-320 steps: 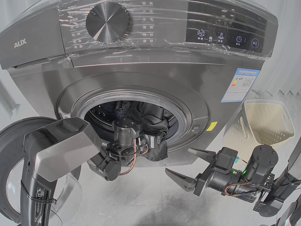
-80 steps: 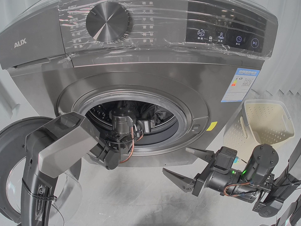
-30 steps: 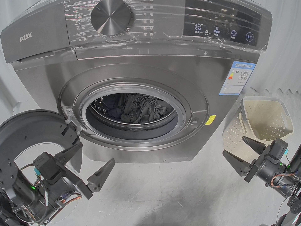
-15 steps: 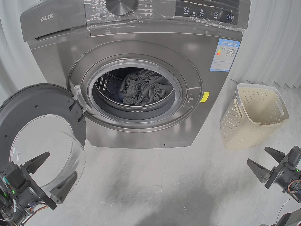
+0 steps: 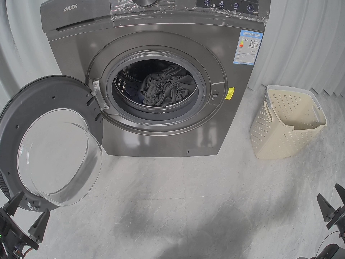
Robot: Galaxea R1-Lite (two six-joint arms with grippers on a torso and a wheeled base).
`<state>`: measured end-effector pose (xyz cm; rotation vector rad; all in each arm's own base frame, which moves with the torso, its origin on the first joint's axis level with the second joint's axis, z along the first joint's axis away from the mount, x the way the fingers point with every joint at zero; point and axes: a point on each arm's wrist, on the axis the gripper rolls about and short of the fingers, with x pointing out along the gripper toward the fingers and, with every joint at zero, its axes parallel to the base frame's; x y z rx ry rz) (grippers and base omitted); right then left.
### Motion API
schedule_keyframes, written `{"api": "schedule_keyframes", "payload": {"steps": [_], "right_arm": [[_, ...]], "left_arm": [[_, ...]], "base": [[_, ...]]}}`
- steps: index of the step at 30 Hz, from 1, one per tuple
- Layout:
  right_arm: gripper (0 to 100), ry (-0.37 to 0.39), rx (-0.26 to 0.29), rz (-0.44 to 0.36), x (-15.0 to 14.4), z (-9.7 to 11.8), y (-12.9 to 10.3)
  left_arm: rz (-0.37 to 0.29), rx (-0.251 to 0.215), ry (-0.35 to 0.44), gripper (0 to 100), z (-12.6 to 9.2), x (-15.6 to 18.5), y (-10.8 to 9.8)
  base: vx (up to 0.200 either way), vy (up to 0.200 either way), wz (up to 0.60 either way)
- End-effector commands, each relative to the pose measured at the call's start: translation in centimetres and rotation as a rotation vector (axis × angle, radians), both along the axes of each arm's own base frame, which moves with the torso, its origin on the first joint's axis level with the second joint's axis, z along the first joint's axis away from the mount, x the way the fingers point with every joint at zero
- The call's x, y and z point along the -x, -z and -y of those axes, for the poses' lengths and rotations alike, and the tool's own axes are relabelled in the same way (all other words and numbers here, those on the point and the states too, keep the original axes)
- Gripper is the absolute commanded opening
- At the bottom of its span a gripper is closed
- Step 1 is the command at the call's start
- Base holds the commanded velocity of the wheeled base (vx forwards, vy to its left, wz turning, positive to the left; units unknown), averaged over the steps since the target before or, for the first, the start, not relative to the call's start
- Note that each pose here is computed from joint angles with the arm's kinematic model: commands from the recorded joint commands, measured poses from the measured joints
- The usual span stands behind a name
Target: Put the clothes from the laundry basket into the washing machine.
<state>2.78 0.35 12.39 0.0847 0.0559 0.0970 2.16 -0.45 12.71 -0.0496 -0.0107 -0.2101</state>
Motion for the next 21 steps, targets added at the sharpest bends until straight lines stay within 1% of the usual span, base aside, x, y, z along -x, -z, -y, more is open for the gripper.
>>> {"api": "schedule_keyframes", "payload": {"steps": [1, 4, 6, 8, 9, 10, 11, 12, 13, 14, 15, 17, 18, 19, 20, 21], "right_arm": [[100, 0.101, -0.010, 0.106, 4.4, 0.8, 3.2], [100, 0.098, -0.016, 0.075, 4.3, 0.7, 3.4], [100, 0.102, 0.002, 0.030, 4.2, 0.7, 3.9], [100, 0.107, 0.027, 0.000, 4.3, 0.8, 4.2], [100, 0.102, 0.042, -0.004, 4.3, 0.7, 4.2], [100, 0.096, 0.057, -0.008, 4.3, 0.7, 4.2], [100, 0.094, 0.067, -0.009, 4.3, 0.7, 4.2], [100, 0.073, 0.097, -0.004, 4.3, 0.7, 4.2], [100, -0.013, 0.109, -0.017, 4.3, 0.5, 4.4], [100, -0.076, 0.112, -0.035, 4.3, 0.4, 4.6], [100, -0.109, 0.113, -0.039, 4.3, 0.3, 4.7], [100, -0.040, 0.101, -0.047, 4.2, 0.4, 4.7], [100, 0.075, 0.085, -0.042, 4.4, 0.5, 4.7], [100, 0.114, 0.082, -0.016, 4.6, 0.3, 4.8], [100, 0.118, 0.085, 0.004, 4.7, 0.3, 4.8], [100, 0.099, 0.090, 0.030, 4.9, 0.3, 4.8]], "left_arm": [[0.094, 0.019, -0.110, 100, -0.7, 3.8, 2.9], [0.066, 0.015, -0.121, 100, -0.7, 3.7, 3.2], [0.040, 0.012, -0.136, 100, -0.6, 3.7, 3.5], [-0.041, 0.000, -0.167, 100, -0.6, 3.8, 4.4], [-0.051, -0.007, -0.187, 100, -0.5, 3.9, 4.5], [-0.025, -0.016, -0.196, 100, -0.5, 4.1, 4.6], [-0.005, -0.015, -0.196, 100, -0.4, 4.3, 4.6], [0.032, -0.026, -0.183, 100, -0.4, 4.5, 4.6], [0.051, -0.024, -0.162, 100, -0.3, 4.5, 4.5], [0.049, -0.022, -0.162, 100, -0.3, 4.5, 4.5], [0.048, -0.020, -0.174, 100, -0.4, 4.5, 4.5], [0.051, -0.021, -0.229, 100, -0.5, 4.5, 4.5], [0.039, -0.033, -0.323, 100, -0.7, 4.5, 4.6], [0.041, -0.052, -0.357, 100, -0.8, 4.5, 4.6], [0.044, -0.071, -0.363, 100, -0.8, 4.5, 4.6], [0.043, -0.076, -0.364, 100, -0.8, 4.5, 4.6]], "base": [[0.000, 0.000, 0.00], [0.000, 0.000, 0.00], [0.000, 0.000, 0.00], [0.000, 0.000, 0.00], [0.000, 0.000, 0.00], [0.000, 0.000, 0.00], [0.000, 0.000, 0.00], [0.000, 0.000, 0.00], [0.000, 0.000, 0.00], [0.000, 0.000, 0.00], [0.000, 0.000, 0.00], [0.000, 0.000, 0.00], [0.000, 0.000, 0.00], [0.000, 0.000, 0.00], [0.000, 0.000, 0.00], [0.000, 0.000, 0.00]]}}
